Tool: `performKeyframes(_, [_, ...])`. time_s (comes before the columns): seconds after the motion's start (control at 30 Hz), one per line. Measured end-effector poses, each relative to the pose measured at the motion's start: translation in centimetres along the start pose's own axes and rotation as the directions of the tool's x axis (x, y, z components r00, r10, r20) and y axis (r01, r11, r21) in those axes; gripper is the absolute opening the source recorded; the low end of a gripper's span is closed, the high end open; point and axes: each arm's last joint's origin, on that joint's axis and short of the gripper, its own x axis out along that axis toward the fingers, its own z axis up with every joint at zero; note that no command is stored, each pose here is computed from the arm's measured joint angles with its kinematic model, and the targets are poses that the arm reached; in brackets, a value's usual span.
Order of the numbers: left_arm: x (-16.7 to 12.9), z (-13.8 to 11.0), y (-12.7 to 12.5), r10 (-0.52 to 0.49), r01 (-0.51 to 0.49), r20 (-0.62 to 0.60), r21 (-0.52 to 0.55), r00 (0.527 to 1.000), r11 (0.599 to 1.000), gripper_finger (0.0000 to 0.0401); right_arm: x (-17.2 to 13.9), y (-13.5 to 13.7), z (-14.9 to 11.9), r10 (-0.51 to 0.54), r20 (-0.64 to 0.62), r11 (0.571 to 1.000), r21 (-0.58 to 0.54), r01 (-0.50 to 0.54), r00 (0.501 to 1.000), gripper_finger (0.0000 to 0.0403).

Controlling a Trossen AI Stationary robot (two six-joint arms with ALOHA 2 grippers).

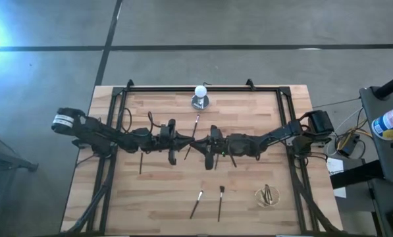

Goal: Pick & Place Makeup Supplies
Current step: Put the silver makeup brush into the gold makeup holder

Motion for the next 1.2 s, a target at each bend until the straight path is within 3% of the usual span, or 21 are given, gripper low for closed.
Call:
performKeyframes(0.3, [-0.5,0.4,0.1,0.02,-0.021,-0.061,-0.019,0.998,1.0,0.0043,-1.4,0.9,1.0,-0.028,-0.087,0.999,-0.034,0.025,0.996,0.0015])
performKeyframes(0.67, [-1.3,0.0,0.4,0.037,-0.032,-0.125,0.036,0.992,0.999,0.0077,-7.4,4.4,5.2,-0.12,-0.252,0.993,-0.026,0.118,0.96,0.0014])
performKeyframes(0.97, [-2.1,-0.9,0.8,0.07,-0.064,-0.152,0.044,0.986,0.997,0.0076,-12.7,8.6,8.1,-0.357,-0.438,0.932,-0.108,0.346,0.825,0.0013])
performKeyframes(1.2, [-2.1,-1.0,0.9,0.081,-0.077,-0.157,0.031,0.984,0.997,0.0076,-16.1,11.6,8.3,-0.447,-0.536,0.884,-0.146,0.443,0.716,0.0013])
